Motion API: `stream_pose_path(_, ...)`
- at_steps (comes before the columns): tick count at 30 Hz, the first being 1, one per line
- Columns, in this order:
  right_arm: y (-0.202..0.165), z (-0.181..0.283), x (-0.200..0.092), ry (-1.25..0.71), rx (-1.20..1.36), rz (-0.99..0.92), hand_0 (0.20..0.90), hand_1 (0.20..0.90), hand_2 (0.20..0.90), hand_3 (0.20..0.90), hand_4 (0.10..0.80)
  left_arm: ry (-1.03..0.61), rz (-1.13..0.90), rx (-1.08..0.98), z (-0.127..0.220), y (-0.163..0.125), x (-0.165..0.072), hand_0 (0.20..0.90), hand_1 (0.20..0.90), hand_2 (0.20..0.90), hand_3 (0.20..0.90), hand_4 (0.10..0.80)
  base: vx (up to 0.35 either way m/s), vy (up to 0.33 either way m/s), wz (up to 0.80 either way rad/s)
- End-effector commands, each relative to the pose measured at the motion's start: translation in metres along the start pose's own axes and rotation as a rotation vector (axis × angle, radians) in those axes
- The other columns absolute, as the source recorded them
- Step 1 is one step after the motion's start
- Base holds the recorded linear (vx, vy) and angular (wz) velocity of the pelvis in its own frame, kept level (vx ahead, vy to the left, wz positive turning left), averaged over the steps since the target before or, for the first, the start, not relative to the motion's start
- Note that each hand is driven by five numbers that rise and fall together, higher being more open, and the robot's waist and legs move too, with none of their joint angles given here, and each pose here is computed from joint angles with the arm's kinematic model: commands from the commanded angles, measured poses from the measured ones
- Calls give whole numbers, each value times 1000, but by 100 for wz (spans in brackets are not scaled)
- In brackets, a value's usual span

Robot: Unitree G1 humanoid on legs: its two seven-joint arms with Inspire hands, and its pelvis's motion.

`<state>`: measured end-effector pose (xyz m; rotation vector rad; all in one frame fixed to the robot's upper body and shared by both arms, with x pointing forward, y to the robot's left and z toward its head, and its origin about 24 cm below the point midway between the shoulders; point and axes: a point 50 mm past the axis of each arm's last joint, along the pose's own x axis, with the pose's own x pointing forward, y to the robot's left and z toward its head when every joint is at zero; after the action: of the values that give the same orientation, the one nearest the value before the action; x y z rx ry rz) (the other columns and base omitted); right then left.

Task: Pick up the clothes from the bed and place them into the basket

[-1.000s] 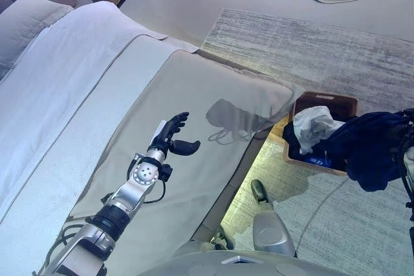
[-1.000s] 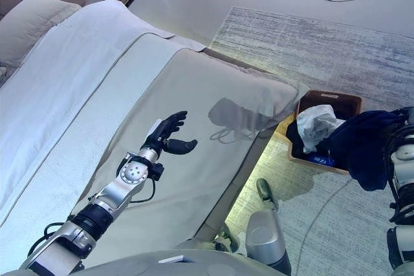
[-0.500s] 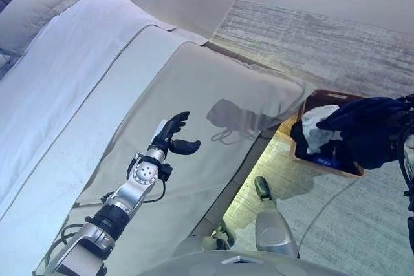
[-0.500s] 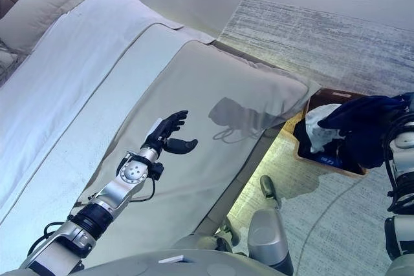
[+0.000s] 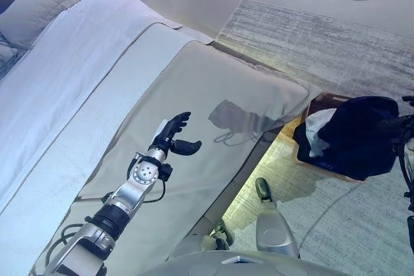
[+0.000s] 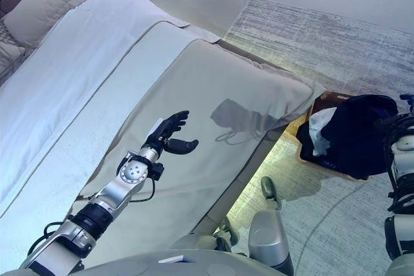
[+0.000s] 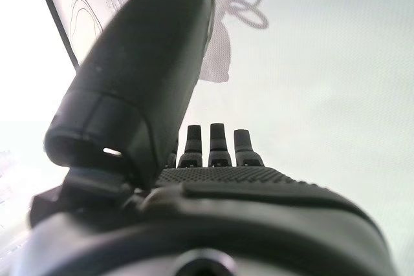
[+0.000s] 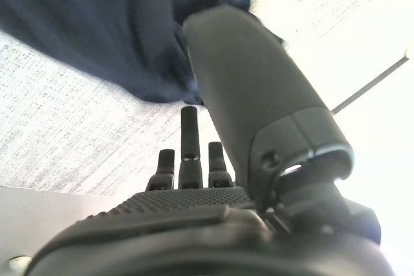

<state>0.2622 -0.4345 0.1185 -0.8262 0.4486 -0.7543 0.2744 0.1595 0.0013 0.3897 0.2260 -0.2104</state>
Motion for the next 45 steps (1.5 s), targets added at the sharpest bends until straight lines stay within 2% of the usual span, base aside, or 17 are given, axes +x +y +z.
stream_pose_path(1,-27,31,5,-136,-57,-115,900,900,900,900,800,-101,35,61,12,18,-1,900,900,900,900,800,0,0,0)
stream_pose_path(12,-18,22,2,-129,-49,-86,900,900,900,900,800,-81,37,54,5,18,-5,900,900,900,900,800,30,16,1)
stream_pose_path(27,45,52,-21,-325,-62,21,900,900,900,900,800,37,106,41,-27,22,-11,900,900,900,900,800,36,32,9)
stream_pose_path(29,66,57,-30,-373,-102,46,900,900,900,900,800,45,123,33,-32,21,-13,900,900,900,900,800,17,65,31)
stream_pose_path(35,100,65,-47,-414,-74,97,900,900,900,900,800,56,149,17,-38,17,-17,900,900,900,900,800,25,27,30)
stream_pose_path(39,133,61,-72,-459,-62,172,900,900,900,900,800,87,178,-23,-51,15,-28,900,900,900,900,800,40,61,35)
stream_pose_path(45,161,52,-102,-537,-113,276,900,900,900,900,800,138,200,-49,-67,12,-41,900,900,900,900,800,36,31,20)
